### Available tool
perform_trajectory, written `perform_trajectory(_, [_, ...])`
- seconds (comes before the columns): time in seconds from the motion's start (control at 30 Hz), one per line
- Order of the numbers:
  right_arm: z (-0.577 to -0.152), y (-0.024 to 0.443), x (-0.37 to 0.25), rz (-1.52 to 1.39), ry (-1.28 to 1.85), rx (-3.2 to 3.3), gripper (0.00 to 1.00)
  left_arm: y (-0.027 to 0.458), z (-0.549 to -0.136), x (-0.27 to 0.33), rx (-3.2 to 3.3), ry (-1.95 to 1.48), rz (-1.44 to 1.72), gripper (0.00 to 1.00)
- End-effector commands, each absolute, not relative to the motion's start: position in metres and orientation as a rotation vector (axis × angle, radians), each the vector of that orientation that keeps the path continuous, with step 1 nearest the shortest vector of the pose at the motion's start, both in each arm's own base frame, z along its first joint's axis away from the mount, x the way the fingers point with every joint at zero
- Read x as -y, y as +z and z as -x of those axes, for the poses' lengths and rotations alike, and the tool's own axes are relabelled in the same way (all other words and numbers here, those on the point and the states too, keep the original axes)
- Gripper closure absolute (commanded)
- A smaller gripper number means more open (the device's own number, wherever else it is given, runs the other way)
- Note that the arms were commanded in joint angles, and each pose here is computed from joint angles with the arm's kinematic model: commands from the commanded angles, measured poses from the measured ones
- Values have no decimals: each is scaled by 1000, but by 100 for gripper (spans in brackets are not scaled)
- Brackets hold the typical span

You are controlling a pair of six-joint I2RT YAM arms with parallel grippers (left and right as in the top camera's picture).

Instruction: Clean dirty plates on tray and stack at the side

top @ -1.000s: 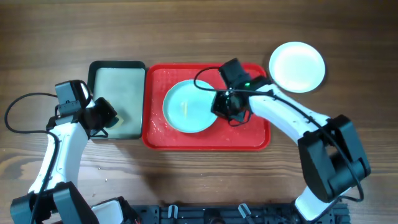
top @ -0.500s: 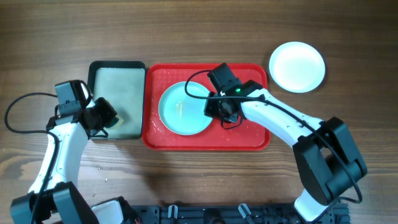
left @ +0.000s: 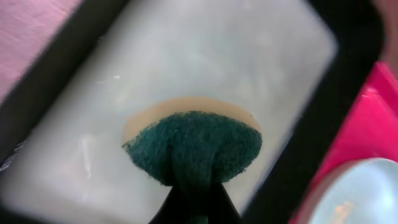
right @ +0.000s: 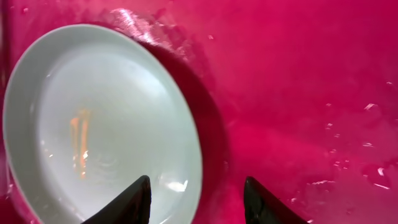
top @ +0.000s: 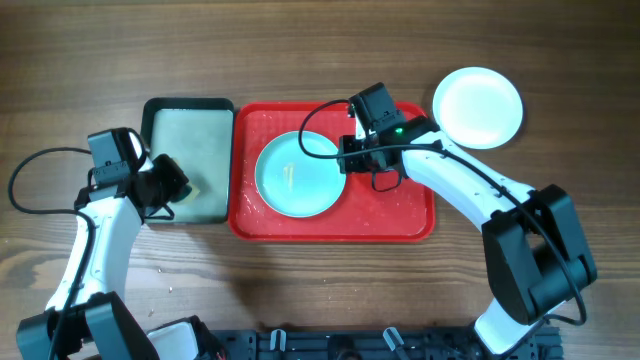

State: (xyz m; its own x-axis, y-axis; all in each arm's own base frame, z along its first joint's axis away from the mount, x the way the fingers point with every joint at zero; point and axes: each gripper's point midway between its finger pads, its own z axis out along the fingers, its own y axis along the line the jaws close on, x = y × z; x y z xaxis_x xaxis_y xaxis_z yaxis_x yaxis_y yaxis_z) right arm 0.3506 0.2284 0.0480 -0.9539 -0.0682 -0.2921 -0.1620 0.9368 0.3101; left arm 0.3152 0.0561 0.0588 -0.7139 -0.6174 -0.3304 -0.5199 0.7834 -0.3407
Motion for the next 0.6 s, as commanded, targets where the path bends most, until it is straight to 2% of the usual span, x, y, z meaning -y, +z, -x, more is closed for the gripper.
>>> perform_trajectory(0.0, [-354,58,-245,309,632,-2766,52,79,-332,-41,-2531,-432,693,96])
perform_trajectory(0.2, [-365,62,-239,370,665,-2715,51,152,-362,-7,-2556,-303,324,96])
perform_trajectory(0.37, [-363,60,-237,360,655,-2727,52,147,-360,80,-2598,-371,-3,96])
perform_trajectory(0.43, [-356,52,-235,332,656,-2757,56,141,-357,100,-2615,-390,-76,96])
perform_trajectory(0.5, [-349,43,-231,275,658,-2795,70,137,-356,120,-2616,-410,-134,96])
perform_trajectory(0.57, [-347,40,-230,275,657,-2801,73,134,-355,128,-2621,-418,-163,96])
